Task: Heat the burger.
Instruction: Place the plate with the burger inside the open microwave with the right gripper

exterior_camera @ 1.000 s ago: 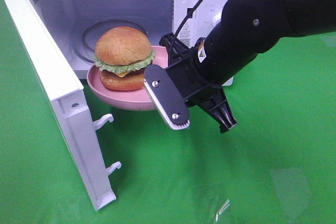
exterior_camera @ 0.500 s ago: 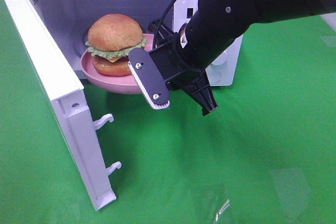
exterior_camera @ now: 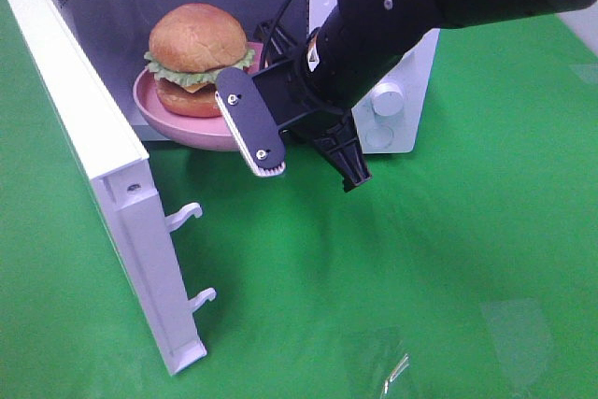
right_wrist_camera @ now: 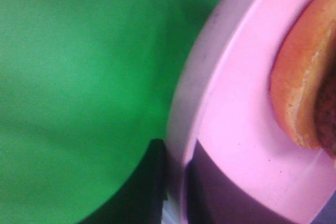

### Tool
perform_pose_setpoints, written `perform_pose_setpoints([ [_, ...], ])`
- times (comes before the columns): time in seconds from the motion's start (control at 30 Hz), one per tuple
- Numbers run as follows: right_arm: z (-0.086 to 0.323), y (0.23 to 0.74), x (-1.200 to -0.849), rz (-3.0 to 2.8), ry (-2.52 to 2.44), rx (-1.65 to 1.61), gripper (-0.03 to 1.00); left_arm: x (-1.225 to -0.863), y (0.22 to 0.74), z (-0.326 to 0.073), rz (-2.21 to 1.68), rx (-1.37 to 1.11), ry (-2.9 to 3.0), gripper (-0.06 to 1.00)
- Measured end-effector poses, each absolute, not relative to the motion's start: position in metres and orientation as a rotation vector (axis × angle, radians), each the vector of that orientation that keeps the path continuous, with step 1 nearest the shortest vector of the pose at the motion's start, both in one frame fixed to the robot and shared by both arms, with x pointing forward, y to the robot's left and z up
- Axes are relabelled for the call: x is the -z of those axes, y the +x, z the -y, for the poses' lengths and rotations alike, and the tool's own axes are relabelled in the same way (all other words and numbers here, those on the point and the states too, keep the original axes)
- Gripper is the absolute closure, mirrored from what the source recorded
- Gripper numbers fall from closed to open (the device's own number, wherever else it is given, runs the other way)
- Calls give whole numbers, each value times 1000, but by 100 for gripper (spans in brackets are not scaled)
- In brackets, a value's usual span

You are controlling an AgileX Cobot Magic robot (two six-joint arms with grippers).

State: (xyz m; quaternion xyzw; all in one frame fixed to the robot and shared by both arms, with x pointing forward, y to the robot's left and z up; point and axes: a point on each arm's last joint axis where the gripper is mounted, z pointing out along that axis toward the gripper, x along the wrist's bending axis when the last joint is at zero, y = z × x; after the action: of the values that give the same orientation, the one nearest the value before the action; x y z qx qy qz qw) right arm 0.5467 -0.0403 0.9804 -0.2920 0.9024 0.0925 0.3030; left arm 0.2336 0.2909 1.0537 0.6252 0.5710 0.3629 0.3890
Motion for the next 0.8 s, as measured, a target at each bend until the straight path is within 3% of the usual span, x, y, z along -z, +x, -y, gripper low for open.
perform_pose_setpoints([
  [0.8, 19, 574, -962, -2459, -682, -246, 87, -1054, 234, -291, -1452, -923, 1590, -5],
])
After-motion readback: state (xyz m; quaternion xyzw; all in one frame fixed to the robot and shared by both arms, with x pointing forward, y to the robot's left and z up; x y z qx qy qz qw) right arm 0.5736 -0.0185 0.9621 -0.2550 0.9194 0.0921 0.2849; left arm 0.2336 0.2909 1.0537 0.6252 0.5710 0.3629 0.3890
